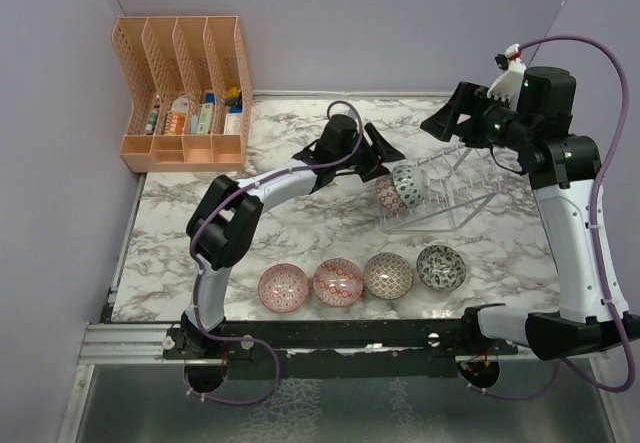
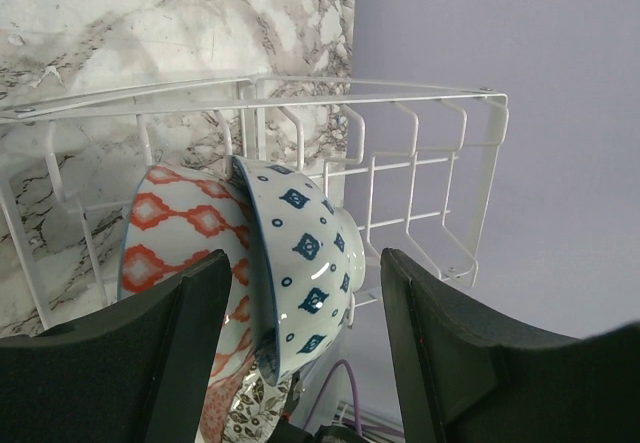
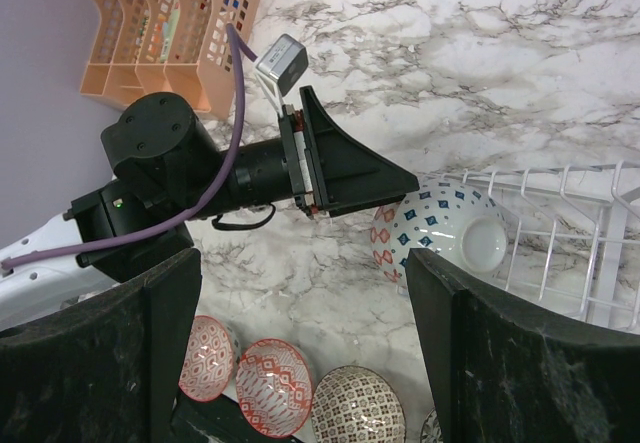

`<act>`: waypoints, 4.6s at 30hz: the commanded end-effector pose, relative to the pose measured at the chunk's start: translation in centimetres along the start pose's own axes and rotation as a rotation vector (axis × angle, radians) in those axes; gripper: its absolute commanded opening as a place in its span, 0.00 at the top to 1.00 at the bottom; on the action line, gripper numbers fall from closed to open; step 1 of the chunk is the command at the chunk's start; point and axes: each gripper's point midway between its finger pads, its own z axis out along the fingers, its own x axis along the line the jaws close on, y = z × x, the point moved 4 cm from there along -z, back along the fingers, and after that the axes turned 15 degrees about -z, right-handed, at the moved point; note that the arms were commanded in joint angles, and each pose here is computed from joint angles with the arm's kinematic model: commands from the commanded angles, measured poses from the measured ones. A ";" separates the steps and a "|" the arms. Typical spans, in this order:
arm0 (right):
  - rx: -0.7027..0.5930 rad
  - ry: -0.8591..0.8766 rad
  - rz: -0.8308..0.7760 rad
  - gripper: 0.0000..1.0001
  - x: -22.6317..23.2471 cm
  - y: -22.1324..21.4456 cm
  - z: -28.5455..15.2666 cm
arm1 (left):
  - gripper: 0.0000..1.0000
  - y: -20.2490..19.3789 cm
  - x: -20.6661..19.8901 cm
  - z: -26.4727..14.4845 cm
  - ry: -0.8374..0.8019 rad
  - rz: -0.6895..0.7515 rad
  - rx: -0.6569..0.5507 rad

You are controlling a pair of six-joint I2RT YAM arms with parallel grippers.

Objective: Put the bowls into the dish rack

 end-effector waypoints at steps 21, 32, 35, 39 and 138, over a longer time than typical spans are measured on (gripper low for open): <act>-0.041 0.032 -0.012 0.17 0.5 0.8 -0.4 | 0.36 1.8 1.2 -4.6 -0.017 -0.042 -0.096; -0.044 0.034 -0.012 0.17 0.6 1.0 -0.5 | 0.36 0.9 2.3 -3.9 -0.061 -0.146 -0.058; -0.041 0.030 -0.013 0.17 0.5 0.9 -0.5 | 0.36 0.7 2.2 -3.6 -0.085 -0.168 -0.051; -0.040 0.030 -0.014 0.16 0.5 0.9 -0.5 | 0.36 0.6 2.0 -3.0 -0.090 -0.167 -0.039; -0.054 0.055 -0.019 0.16 1.1 0.8 -1.3 | 0.01 0.3 0.4 -5.4 -0.092 -0.054 -0.054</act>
